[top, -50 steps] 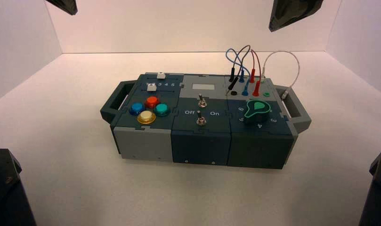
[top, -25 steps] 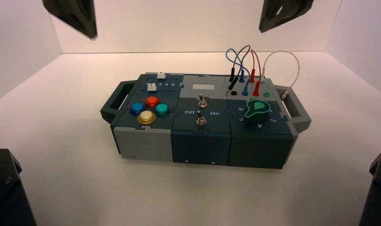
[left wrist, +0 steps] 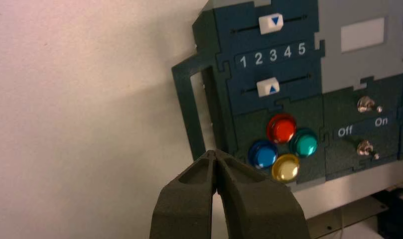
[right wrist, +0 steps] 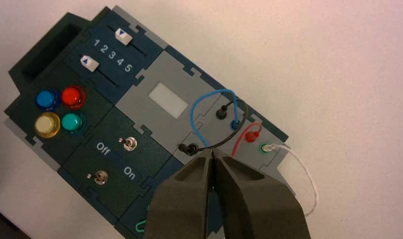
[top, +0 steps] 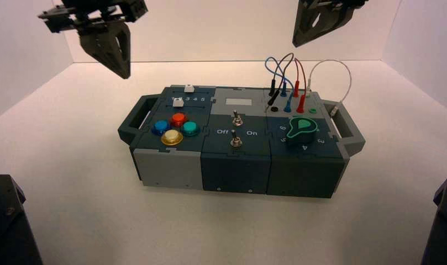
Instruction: Move the bottom slider to position 3.
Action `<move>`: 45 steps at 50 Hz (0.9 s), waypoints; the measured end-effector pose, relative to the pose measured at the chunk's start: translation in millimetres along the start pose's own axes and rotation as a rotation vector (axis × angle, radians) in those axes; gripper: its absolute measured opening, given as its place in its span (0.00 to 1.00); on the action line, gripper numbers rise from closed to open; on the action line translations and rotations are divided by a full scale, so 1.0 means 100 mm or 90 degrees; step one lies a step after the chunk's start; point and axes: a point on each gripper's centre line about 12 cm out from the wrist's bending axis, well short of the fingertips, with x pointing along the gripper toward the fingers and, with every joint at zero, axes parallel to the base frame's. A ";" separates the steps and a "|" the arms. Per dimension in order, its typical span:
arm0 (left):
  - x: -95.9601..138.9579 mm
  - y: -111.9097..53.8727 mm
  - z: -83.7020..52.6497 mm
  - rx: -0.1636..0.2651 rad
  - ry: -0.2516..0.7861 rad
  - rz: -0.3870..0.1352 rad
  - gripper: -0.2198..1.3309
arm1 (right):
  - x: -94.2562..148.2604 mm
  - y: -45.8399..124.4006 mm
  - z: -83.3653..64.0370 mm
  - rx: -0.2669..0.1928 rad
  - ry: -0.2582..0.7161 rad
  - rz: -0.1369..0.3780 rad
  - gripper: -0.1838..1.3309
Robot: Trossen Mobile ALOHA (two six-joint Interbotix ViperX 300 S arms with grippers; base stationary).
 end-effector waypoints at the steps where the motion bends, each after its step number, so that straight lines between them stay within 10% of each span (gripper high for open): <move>1: 0.01 -0.01 0.01 0.001 0.000 -0.001 0.04 | 0.01 0.00 0.00 0.002 0.003 0.000 0.03; 45: 0.52 -0.20 0.23 0.026 0.043 0.000 0.04 | 0.04 0.01 0.02 0.001 0.003 0.002 0.03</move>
